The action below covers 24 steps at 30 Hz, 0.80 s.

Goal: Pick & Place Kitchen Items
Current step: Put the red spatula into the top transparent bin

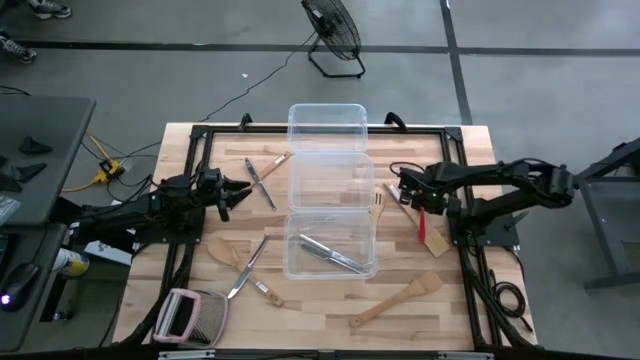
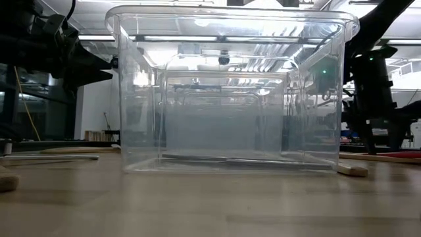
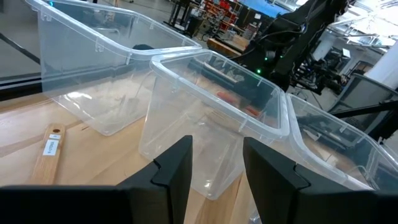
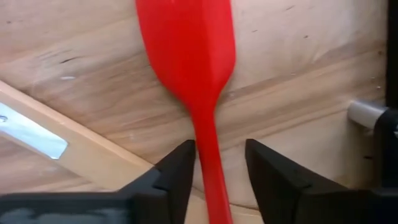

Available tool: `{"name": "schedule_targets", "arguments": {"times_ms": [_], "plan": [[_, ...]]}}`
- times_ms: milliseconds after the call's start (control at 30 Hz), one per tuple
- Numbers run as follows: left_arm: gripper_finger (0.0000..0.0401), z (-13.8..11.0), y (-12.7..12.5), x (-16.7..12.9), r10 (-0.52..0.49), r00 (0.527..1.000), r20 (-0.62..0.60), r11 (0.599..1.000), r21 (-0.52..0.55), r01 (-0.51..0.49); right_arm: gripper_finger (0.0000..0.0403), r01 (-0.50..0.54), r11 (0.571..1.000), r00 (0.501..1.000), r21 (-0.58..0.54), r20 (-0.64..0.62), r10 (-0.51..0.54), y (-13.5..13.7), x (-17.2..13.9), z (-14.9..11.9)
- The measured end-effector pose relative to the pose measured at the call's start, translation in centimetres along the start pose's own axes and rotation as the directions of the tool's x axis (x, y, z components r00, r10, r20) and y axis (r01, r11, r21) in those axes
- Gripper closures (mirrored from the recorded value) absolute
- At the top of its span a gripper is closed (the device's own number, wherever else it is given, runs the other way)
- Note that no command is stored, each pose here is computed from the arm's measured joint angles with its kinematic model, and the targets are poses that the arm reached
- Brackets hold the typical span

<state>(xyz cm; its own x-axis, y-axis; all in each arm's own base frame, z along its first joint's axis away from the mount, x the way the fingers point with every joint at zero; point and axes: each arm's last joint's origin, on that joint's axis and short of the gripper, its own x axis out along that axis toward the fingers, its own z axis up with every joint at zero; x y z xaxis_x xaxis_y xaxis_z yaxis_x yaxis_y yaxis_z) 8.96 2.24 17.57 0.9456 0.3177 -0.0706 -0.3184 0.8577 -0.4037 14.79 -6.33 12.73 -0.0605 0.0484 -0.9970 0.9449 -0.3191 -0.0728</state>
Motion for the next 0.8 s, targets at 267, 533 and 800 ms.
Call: {"name": "schedule_targets", "arguments": {"times_ms": [267,533,800], "plan": [[0.0258,-0.01,0.0,0.0,0.0,1.0,-0.001,1.0,0.0,0.0,0.0348,-0.008,1.0,1.0,-0.011,-0.004,0.008,0.12,0.07,0.0],[0.0258,0.0,0.0,0.0,0.0,1.0,0.0,1.0,0.0,0.0,0.0375,-0.005,1.0,1.0,-0.025,-0.008,0.005,0.09,0.08,-0.02],[0.0258,0.0,0.0,0.0,0.0,1.0,0.0,1.0,0.0,0.0,0.0382,-0.039,0.998,0.999,-0.045,-0.021,0.038,0.03,-0.43,-0.05]]}}
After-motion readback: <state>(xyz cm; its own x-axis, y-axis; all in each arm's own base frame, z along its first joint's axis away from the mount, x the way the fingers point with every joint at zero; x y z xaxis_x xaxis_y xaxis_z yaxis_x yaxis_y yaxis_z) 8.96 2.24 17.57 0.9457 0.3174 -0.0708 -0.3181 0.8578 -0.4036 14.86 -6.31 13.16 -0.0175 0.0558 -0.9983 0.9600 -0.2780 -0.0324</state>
